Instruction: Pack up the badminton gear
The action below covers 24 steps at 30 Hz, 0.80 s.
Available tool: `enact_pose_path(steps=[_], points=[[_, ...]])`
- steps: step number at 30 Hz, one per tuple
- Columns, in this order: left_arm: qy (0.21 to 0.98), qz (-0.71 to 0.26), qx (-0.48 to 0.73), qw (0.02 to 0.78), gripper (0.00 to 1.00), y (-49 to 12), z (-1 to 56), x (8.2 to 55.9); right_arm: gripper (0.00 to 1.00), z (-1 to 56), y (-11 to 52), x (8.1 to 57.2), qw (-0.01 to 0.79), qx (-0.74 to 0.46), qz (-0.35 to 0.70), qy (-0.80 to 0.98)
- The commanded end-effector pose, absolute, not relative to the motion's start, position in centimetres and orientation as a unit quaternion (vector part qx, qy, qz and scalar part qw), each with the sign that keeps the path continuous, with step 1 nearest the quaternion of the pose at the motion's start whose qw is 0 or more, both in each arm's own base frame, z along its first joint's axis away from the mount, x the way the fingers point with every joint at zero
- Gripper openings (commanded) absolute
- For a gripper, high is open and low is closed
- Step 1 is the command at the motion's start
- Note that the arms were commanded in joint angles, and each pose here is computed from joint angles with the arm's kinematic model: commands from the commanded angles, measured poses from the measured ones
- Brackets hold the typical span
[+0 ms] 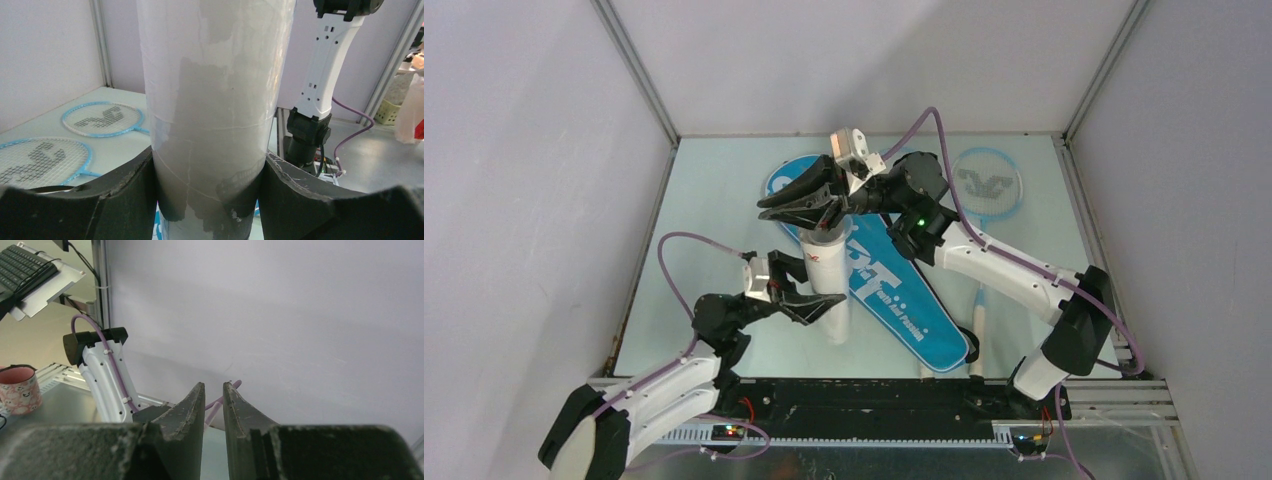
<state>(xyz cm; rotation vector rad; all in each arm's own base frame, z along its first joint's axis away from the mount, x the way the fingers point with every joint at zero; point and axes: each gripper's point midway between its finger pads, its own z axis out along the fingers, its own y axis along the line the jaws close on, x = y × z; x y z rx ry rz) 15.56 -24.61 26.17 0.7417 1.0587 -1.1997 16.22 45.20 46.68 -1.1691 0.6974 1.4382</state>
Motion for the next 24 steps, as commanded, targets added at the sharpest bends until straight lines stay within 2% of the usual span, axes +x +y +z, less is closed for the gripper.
enact_pose_path(steps=[1, 11, 24], points=[[0.347, -0.536, 0.302, 0.708, 0.36, -23.0, 33.3, 13.9, 0.23, 46.4, 45.7, 16.8, 0.567, -0.485, 0.597, 0.295], [0.34, -0.541, 0.296, 0.71, 0.37, -22.6, 33.9, 13.4, 0.24, 46.0, 46.8, 17.7, 0.63, -0.473, 0.545, 0.287], [0.356, -0.537, 0.282, 0.711, 0.37, -22.6, 33.4, 14.2, 0.25, 47.1, 45.4, 16.7, 0.646, -0.486, 0.525, 0.265]])
